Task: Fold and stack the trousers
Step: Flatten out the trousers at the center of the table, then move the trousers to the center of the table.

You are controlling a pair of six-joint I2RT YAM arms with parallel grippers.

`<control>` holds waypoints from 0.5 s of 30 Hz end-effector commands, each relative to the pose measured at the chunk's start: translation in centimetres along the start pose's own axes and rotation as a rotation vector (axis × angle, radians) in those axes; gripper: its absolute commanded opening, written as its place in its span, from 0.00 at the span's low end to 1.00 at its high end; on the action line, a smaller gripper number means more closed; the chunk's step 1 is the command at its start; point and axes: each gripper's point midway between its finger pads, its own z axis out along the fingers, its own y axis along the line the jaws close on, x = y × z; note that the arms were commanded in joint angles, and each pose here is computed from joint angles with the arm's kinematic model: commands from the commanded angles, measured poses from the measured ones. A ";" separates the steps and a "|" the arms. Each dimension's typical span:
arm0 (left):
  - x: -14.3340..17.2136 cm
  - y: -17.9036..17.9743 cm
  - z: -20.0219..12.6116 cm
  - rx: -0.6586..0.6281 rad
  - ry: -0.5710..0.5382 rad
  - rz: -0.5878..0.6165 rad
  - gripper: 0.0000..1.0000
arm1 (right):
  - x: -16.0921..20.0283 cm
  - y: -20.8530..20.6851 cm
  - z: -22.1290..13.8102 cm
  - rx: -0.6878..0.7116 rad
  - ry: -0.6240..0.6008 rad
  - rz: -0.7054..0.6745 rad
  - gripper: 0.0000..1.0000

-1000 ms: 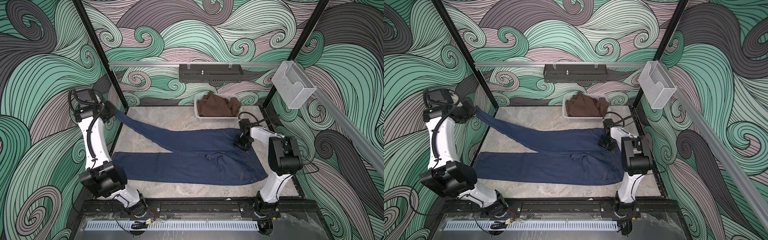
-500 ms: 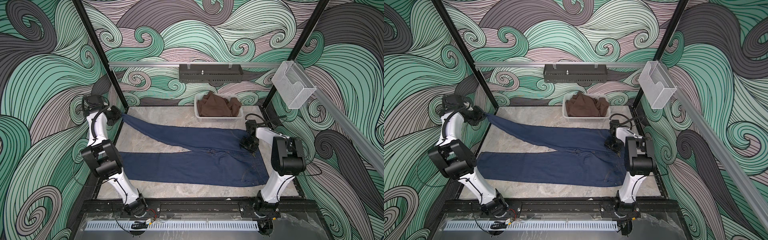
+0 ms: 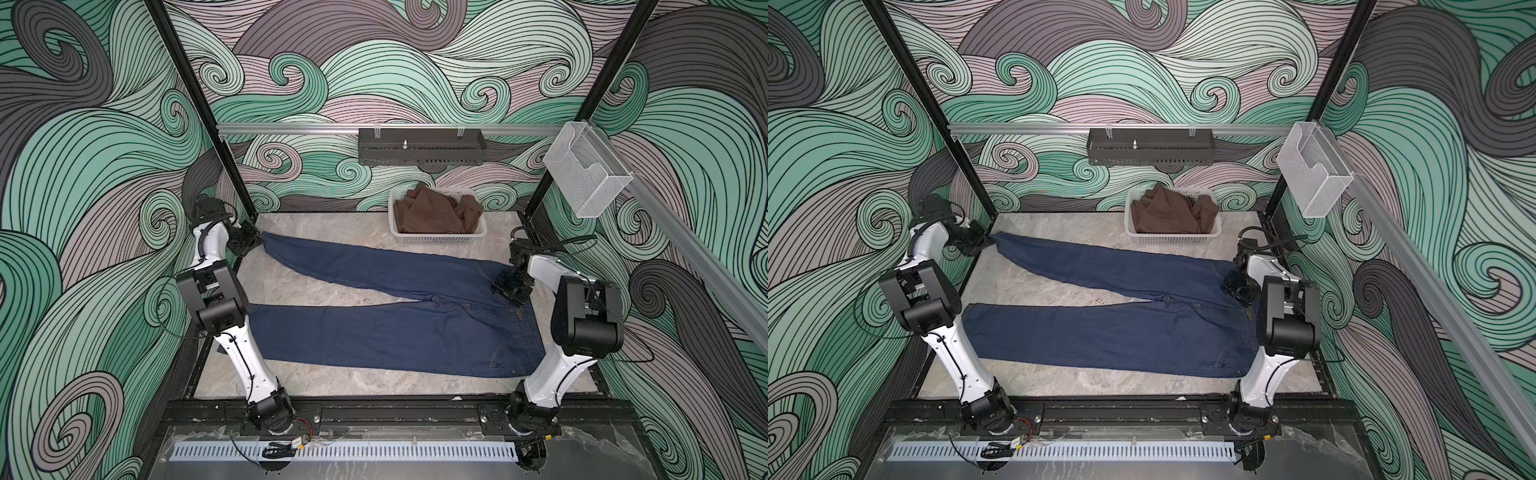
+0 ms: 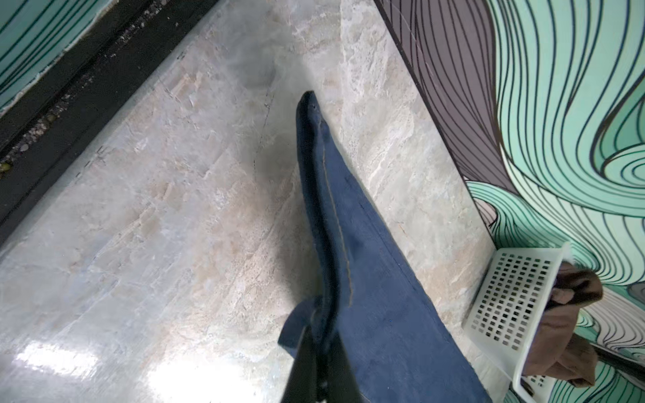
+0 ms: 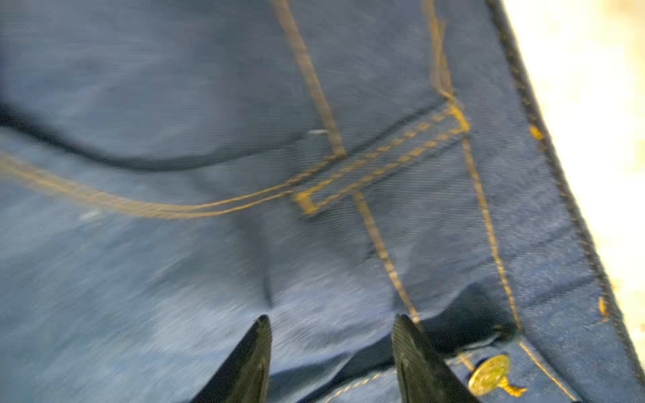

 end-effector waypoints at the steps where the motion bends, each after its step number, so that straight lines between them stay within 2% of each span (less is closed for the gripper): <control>1: 0.2 -0.6 -0.9 -0.013 0.011 0.019 0.26 | -1.6 2.6 -2.5 -0.108 -0.063 -0.037 0.63; 4: -0.1 -0.9 -2.2 -0.028 -0.008 0.030 0.47 | -2.2 3.6 -2.7 -0.124 -0.064 -0.052 0.65; 6: -0.1 -1.4 -3.5 -0.033 -0.022 0.040 0.54 | -2.5 3.8 -2.3 -0.115 -0.049 -0.055 0.65; 9: 0.7 -2.0 -5.5 -0.037 -0.026 0.042 0.60 | -3.0 4.1 -1.4 -0.102 -0.037 -0.050 0.63; 15: 3.7 -2.3 -7.6 -0.002 -0.017 0.024 0.62 | -4.1 4.2 1.3 -0.063 -0.005 -0.036 0.61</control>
